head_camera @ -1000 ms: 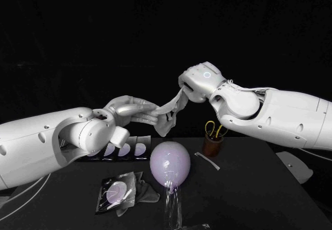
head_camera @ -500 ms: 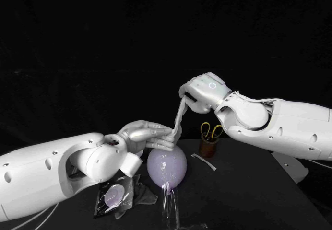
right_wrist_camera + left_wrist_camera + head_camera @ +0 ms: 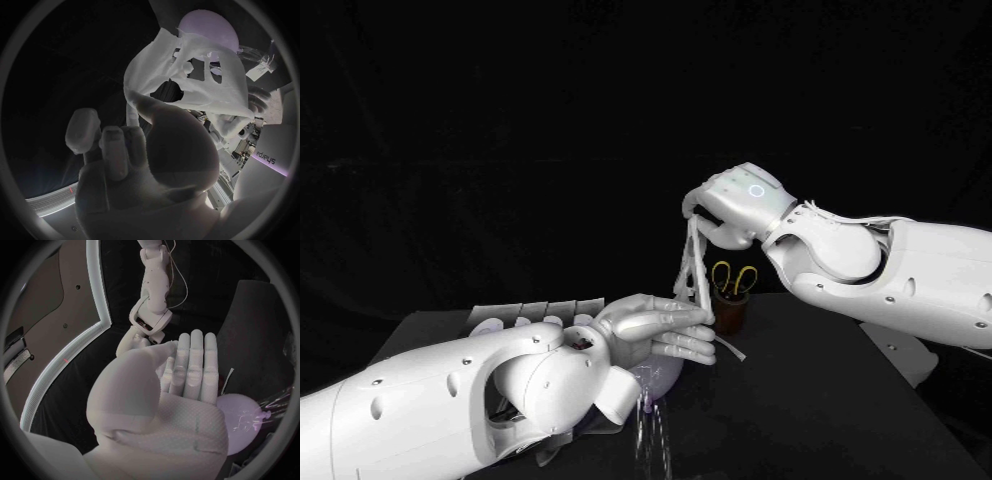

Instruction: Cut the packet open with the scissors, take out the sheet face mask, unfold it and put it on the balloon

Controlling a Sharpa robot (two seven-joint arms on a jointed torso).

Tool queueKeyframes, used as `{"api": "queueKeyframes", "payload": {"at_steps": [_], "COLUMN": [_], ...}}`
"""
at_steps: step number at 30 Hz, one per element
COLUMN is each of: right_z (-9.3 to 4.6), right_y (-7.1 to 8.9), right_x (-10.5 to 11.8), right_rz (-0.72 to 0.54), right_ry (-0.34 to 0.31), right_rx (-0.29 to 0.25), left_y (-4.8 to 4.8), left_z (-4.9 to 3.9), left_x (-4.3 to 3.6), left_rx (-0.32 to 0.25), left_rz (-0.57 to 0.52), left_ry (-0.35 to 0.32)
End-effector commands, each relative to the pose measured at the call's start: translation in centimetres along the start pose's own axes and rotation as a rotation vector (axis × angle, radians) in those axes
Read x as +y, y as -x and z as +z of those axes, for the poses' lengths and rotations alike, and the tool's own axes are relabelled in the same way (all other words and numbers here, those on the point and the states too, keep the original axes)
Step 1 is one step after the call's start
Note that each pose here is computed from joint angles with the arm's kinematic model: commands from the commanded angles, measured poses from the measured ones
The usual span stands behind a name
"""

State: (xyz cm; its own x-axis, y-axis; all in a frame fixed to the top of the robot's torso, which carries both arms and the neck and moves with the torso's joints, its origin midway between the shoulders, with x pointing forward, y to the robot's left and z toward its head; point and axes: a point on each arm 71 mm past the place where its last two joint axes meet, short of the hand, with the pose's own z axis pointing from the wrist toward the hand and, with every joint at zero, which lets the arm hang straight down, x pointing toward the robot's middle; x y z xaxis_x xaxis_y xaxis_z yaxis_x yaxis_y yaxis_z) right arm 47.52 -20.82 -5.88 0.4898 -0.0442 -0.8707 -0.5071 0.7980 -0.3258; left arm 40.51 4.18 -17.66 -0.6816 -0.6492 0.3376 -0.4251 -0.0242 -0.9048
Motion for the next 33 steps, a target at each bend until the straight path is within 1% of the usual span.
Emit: {"api": "queueKeyframes", "payload": {"at_steps": [1, 5, 6, 11, 13, 16, 20, 24, 26, 33], "right_z": [-0.2, -0.6, -0.7, -1.1, -1.4, -1.6, -1.9, -2.2, -2.4, -2.7], "right_y": [-0.1, -0.2, -0.3, -0.4, -0.6, -0.9, -1.5, -2.4, -2.7, -3.7], "right_x": [-0.3, -0.5, -0.6, -0.6, -0.6, -0.6, -0.4, -0.1, -0.1, 0.1], "right_rz": [-0.022, -0.033, -0.036, -0.043, -0.047, -0.051, -0.059, -0.071, -0.076, -0.085], "right_ry": [0.002, 0.008, 0.011, 0.014, 0.016, 0.021, 0.03, 0.028, 0.021, 0.01], "right_rx": [0.031, 0.065, 0.081, 0.116, 0.139, 0.168, 0.221, 0.281, 0.303, 0.343], "left_y": [-1.06, -1.92, -2.2, -2.78, -2.94, -3.03, -3.03, -3.02, -3.0, -2.86], "left_z": [0.22, 0.5, 0.6, 0.92, 1.11, 1.32, 1.55, 1.81, 1.95, 2.32], "left_x": [0.28, 0.98, 1.28, 2.17, 2.68, 3.26, 4.06, 5.16, 5.71, 7.43], "left_rx": [0.039, 0.053, 0.057, 0.062, 0.06, 0.054, 0.038, 0.019, 0.009, -0.021], "left_rz": [-0.044, -0.063, -0.071, -0.092, -0.103, -0.115, -0.133, -0.152, -0.16, -0.186], "left_ry": [-0.012, -0.007, -0.003, 0.011, 0.018, 0.026, 0.037, 0.056, 0.065, 0.094]}}
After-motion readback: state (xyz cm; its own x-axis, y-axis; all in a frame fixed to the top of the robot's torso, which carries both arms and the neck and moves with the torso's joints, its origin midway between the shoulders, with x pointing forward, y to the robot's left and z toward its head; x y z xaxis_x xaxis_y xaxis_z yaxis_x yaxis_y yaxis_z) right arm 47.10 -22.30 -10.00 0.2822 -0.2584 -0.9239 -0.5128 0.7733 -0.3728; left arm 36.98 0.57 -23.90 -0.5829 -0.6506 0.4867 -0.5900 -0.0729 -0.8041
